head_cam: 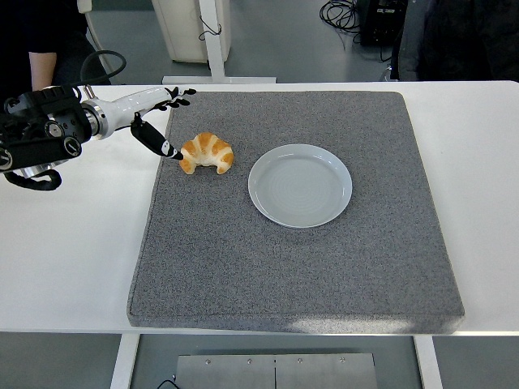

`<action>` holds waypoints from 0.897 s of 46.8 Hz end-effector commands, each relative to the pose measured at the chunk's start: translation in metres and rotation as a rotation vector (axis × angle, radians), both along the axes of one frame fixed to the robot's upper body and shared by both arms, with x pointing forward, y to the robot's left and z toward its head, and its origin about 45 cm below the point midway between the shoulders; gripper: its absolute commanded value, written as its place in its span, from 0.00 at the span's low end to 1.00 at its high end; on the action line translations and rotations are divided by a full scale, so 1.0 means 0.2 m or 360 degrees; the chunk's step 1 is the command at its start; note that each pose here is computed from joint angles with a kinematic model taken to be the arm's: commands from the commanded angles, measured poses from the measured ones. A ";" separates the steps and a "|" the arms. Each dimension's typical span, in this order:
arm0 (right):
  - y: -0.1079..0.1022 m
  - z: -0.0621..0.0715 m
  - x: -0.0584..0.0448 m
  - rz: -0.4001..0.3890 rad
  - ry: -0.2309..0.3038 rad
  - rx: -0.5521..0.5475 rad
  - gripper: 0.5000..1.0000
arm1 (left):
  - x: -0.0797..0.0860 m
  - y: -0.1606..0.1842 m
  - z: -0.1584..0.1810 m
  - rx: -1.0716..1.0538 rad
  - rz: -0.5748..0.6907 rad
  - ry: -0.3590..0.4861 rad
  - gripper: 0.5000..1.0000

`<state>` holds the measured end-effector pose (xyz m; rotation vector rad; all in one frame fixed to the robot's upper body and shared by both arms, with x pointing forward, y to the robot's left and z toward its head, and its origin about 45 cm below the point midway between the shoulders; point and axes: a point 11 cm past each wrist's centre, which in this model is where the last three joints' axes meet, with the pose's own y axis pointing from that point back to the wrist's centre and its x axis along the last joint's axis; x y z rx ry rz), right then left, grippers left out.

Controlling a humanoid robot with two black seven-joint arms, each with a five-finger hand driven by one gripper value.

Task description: Place the bread on the plate

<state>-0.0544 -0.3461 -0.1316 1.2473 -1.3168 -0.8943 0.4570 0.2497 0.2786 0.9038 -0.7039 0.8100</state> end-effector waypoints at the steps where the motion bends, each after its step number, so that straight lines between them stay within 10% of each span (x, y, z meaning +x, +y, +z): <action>1: 0.00 0.00 0.00 -0.0001 0.0000 0.0001 1.00 | -0.02 -0.01 -0.04 0.0023 -0.0044 -0.0059 0.90; 42: 0.00 0.00 0.00 0.0000 0.0000 -0.0001 1.00 | 0.06 -0.22 -0.34 -0.0022 -0.0065 -0.0191 0.79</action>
